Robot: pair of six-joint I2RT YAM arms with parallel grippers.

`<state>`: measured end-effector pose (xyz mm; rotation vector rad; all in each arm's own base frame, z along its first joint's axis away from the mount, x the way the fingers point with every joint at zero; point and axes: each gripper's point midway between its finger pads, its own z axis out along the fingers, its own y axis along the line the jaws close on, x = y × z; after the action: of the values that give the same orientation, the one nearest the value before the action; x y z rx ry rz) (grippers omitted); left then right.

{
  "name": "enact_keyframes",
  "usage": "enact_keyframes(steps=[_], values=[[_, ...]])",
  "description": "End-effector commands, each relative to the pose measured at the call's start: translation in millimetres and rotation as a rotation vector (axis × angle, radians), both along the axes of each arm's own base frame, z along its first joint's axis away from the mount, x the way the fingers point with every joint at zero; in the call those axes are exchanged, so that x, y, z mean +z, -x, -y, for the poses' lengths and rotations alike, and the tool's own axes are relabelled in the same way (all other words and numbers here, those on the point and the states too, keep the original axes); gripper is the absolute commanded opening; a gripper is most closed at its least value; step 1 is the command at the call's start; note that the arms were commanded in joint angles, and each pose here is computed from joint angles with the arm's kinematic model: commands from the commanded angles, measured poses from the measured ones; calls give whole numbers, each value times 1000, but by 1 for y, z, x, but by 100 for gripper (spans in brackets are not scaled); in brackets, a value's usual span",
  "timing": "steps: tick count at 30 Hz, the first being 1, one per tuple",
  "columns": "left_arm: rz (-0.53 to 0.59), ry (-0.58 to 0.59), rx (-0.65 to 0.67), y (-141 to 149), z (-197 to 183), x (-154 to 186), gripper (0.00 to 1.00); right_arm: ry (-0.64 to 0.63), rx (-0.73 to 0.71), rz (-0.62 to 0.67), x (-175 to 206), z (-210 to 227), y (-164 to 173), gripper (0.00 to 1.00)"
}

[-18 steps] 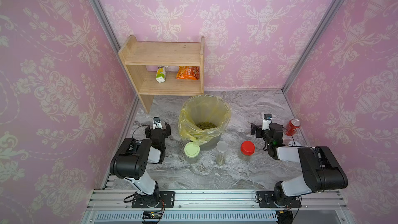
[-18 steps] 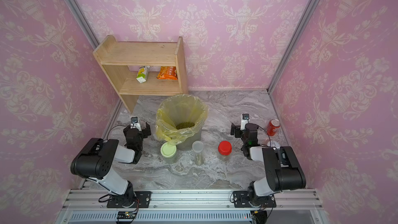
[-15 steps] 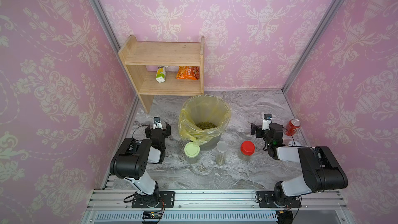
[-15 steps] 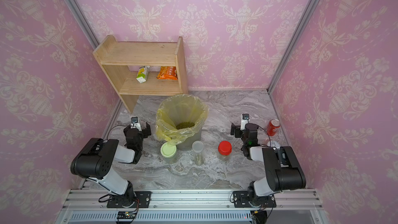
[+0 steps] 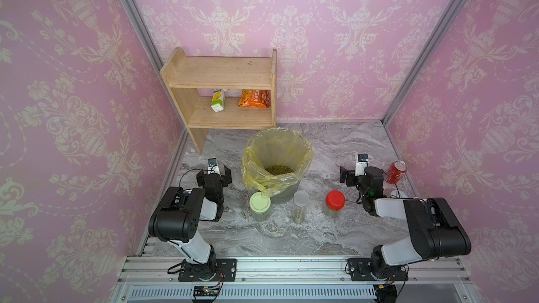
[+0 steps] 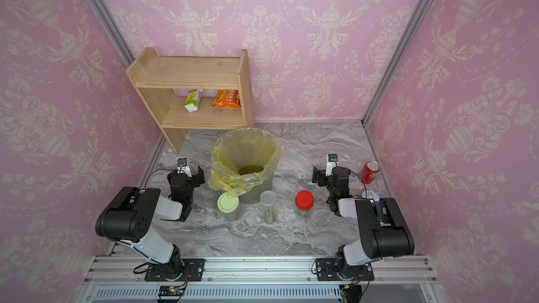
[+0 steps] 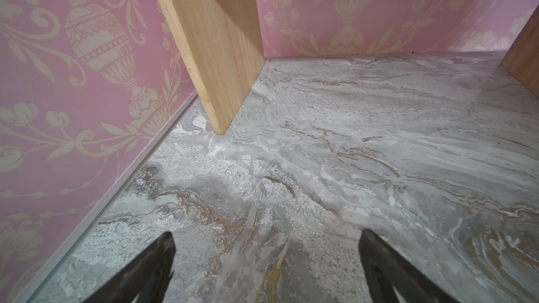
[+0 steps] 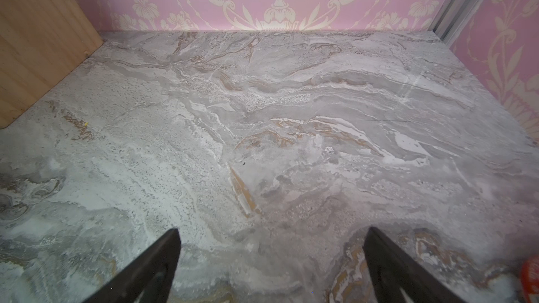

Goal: Empty moldy mung beans from jars
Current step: Pick up the jar from the center of the board.

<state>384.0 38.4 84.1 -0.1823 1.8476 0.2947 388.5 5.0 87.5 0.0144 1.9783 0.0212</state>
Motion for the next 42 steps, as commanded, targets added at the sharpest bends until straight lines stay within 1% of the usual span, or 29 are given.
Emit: enact_keyframes(steps=[1,5,7,9,13,16,19,23,25,28,31,34,38,40,42], values=[[-4,11,6,-3,-3,0,99,-15,9,13,5,-1,-6,100],[30,7,-15,3,0,11,99,-14,-59,-18,16,10,-6,100],[54,8,26,12,-6,21,99,-45,-88,-78,25,15,-4,100],[85,6,67,21,-12,36,99,-81,-52,-82,32,7,-1,100],[118,14,76,33,-10,61,99,-113,-45,-49,41,4,14,100],[173,-26,94,46,-6,87,99,-114,-46,-86,42,3,26,100],[226,-70,77,61,8,119,99,-130,-52,-81,50,3,37,100],[305,-46,-15,77,33,166,99,-216,7,-88,63,-13,53,100],[319,-22,-54,83,43,183,99,-246,92,-121,62,-31,63,99],[325,-13,-129,87,64,196,99,-235,114,-170,53,-44,77,99],[292,-1,-230,86,88,202,99,-245,182,-189,50,-62,91,98],[262,16,-287,89,104,213,99,-289,226,-151,61,-74,108,98],[283,68,-356,98,118,234,99,-332,222,-63,84,-71,131,100],[288,97,-385,103,122,242,99,-344,245,-49,93,-73,142,100],[296,125,-430,108,130,251,99,-355,274,-70,95,-77,153,100]])
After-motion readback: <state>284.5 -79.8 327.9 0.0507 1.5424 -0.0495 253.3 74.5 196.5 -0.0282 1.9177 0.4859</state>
